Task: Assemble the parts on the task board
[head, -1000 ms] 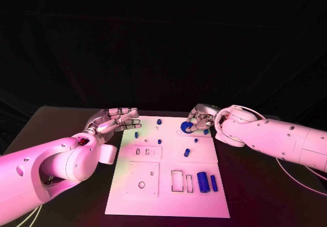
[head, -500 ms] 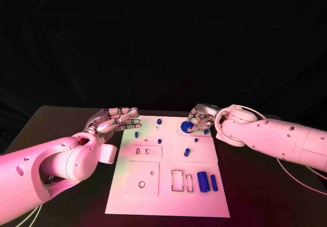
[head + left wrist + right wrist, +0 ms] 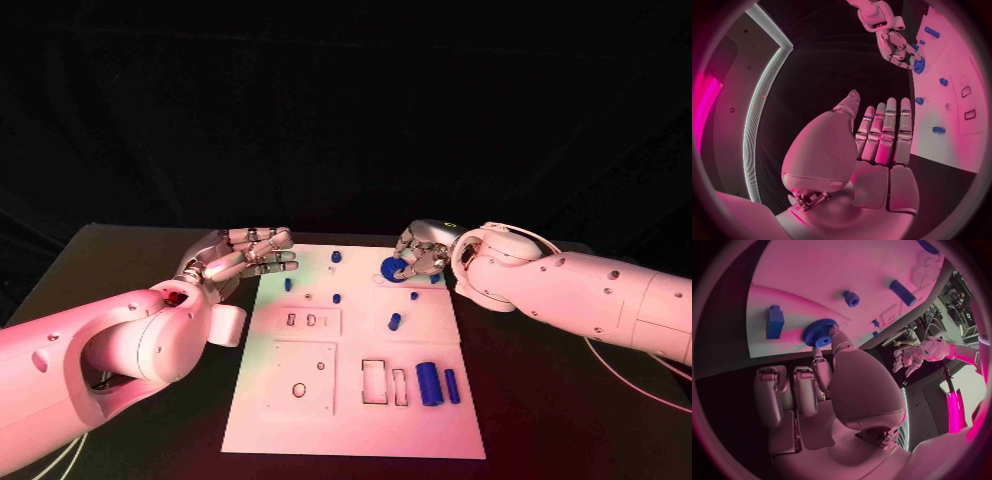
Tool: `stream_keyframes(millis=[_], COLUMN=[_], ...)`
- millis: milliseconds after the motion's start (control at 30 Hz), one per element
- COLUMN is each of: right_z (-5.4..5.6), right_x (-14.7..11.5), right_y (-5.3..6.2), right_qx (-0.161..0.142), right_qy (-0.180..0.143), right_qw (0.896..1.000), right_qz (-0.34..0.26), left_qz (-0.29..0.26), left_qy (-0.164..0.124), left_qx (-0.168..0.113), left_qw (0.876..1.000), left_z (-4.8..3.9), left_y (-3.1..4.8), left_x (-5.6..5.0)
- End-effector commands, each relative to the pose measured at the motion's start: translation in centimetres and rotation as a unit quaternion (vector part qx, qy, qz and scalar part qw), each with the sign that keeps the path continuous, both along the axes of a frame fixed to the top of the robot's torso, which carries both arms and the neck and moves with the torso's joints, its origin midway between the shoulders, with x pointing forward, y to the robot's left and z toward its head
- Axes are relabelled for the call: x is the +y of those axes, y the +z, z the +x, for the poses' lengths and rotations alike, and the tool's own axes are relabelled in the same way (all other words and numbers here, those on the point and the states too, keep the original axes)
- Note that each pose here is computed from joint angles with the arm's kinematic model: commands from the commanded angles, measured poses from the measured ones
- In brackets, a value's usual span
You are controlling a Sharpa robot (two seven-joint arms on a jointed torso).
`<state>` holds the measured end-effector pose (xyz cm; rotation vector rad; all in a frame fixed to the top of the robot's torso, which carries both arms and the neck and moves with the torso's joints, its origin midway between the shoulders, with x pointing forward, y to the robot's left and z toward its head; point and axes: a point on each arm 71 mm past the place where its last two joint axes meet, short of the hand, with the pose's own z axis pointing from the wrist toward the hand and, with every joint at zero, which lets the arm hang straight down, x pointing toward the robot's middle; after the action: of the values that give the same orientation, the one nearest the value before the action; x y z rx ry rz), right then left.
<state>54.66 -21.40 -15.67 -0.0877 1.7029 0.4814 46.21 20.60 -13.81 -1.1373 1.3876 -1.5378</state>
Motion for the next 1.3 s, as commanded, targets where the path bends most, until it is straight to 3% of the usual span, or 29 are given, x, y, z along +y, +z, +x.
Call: stream_keyframes(millis=[33, 467, 700, 867, 1033, 1300], right_z=[-0.1, -1.1, -2.6, -3.0, -2.7, -1.9], right_x=[0.0, 1.4, 4.7, 7.3, 9.0, 10.9], right_y=[0.0, 1.1, 2.5, 2.9, 2.8, 1.6], right_qx=[-0.02, -0.057, -0.11, -0.137, -0.145, -0.133], right_qy=[-0.003, 0.006, 0.051, 0.08, 0.087, 0.092], right_qw=[1.0, 0.998, 0.992, 0.987, 0.986, 0.987], right_qz=[-0.005, 0.031, 0.027, 0.022, 0.016, 0.008], left_qz=[-0.005, -0.004, -0.003, -0.004, -0.004, -0.005], left_qy=[-0.01, -0.008, -0.007, -0.008, -0.01, -0.012], left_qx=[-0.002, -0.002, -0.001, -0.001, -0.001, -0.001], left_qw=[1.0, 1.0, 1.0, 1.0, 1.0, 1.0], left_z=[-0.05, 0.03, 0.05, 0.03, 0.01, 0.01], left_y=[0.14, 0.1, 0.09, 0.1, 0.1, 0.1], left_x=[-0.2, -0.1, 0.0, -0.1, -0.2, -0.4])
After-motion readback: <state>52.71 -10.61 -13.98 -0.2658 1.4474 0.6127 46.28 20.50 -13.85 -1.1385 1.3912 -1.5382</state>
